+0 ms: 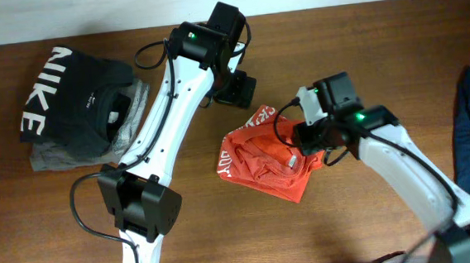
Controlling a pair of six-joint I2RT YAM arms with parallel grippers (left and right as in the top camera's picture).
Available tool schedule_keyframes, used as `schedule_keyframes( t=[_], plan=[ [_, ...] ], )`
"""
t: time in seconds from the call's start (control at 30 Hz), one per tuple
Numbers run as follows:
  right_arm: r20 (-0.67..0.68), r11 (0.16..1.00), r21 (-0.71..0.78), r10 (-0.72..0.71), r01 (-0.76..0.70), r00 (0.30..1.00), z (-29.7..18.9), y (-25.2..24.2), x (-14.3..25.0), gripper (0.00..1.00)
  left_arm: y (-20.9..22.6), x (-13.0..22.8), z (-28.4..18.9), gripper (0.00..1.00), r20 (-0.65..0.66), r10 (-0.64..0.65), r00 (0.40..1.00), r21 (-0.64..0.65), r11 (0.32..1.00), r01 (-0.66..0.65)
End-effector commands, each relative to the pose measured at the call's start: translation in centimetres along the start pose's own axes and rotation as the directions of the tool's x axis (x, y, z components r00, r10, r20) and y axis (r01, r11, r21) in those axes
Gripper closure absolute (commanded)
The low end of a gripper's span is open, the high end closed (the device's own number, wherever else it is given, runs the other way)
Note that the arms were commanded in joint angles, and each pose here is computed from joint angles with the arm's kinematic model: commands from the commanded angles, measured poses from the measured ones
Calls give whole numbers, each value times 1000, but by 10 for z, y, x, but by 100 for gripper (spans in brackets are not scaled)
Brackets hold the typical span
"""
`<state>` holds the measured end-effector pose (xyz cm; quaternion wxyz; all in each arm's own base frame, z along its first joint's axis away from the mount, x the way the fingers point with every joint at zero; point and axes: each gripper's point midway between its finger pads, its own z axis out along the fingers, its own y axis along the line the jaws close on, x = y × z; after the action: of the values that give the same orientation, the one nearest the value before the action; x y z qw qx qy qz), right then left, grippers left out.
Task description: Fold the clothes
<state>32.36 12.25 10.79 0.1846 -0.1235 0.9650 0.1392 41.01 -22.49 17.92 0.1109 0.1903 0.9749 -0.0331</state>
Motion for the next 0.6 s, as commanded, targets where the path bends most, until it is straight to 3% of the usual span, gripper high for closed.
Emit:
schedule_keyframes(
  t=[0.0,0.17,0.43,0.57],
  plan=[
    [-61,999,-38,36,-38,998,29,6,4,57,1,-4,-1,4,13,-1,1000,1,1000,1],
    [-82,995,-32,93,-96,992,53,1,3,55,1,-4,-1,4,13,-1,1000,1,1000,1],
    [-64,994,-37,99,-102,993,48,3,0,88,1,-5,-1,3,17,0,1000,1,1000,0],
    [-40,995,-34,95,-96,995,33,5,-3,96,1,-5,-1,1,18,0,1000,1,1000,0]
  ],
)
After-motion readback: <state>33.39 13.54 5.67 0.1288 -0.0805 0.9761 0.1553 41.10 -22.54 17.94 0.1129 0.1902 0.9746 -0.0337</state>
